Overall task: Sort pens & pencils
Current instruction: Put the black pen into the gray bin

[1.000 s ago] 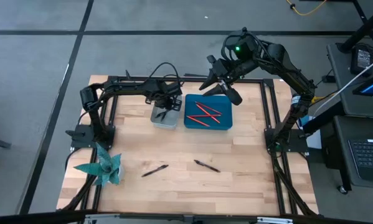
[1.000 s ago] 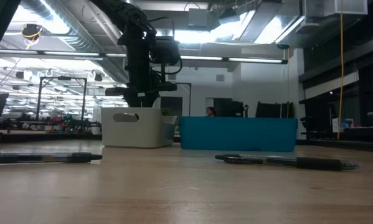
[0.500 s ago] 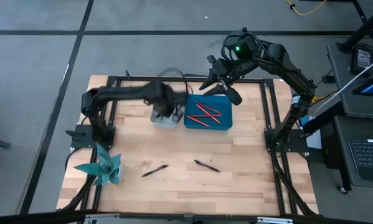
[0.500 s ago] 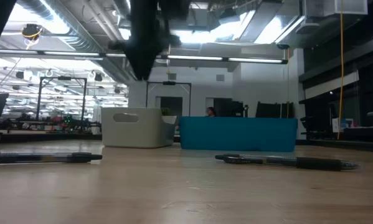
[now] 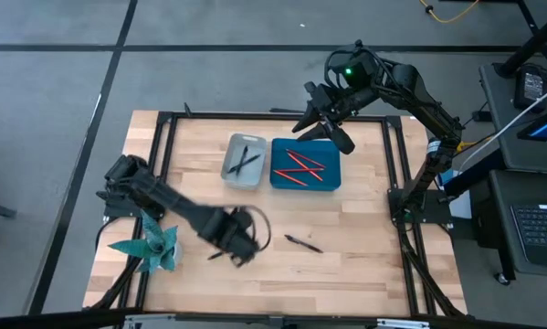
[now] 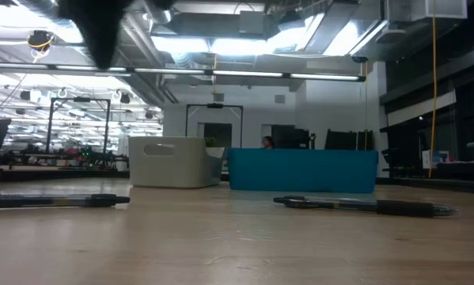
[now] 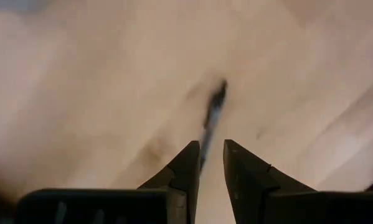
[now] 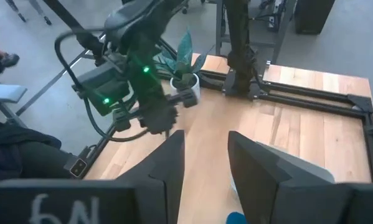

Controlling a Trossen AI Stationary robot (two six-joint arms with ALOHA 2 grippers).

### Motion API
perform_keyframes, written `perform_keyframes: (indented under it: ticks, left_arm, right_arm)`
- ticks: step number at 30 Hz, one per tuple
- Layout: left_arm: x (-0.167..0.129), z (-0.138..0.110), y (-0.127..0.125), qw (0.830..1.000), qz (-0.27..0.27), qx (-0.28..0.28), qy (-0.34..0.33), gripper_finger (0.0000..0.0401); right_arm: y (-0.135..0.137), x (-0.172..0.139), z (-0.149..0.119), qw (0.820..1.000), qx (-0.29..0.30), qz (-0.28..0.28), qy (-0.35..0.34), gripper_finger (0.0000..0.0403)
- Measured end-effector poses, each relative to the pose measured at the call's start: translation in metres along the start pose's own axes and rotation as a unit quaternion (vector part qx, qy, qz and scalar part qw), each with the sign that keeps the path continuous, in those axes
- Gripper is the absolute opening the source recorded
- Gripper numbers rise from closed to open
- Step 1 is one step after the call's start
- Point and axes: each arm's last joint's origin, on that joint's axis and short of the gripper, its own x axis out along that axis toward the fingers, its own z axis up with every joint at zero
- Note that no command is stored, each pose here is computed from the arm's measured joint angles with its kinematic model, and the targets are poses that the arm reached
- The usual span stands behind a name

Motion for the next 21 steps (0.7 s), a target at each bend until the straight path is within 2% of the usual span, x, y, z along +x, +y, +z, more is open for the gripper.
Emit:
perform_keyframes:
  ticks: [3,8,14,21]
  left_arm:
    - [0.021,-0.020,-0.006,1.000,-0.010,0.016,0.002,0.0066]
    - [0.052,-0.034,0.001,0.999,-0.001,0.026,0.032,0.0067]
    - [0.074,-0.034,0.011,0.998,0.007,0.048,0.047,0.0067]
    - [0.081,-0.030,0.008,0.998,-0.026,0.056,0.034,0.0067]
  right_arm:
    - [0.000,0.000,0.001,1.000,0.012,-0.001,-0.003,0.0124]
    - [0.000,0.000,0.001,1.000,0.016,-0.001,-0.003,0.0124]
    - [-0.001,0.000,0.003,1.000,0.008,-0.004,-0.014,0.0124]
    - [-0.002,0.000,0.007,1.000,-0.004,-0.011,-0.029,0.0124]
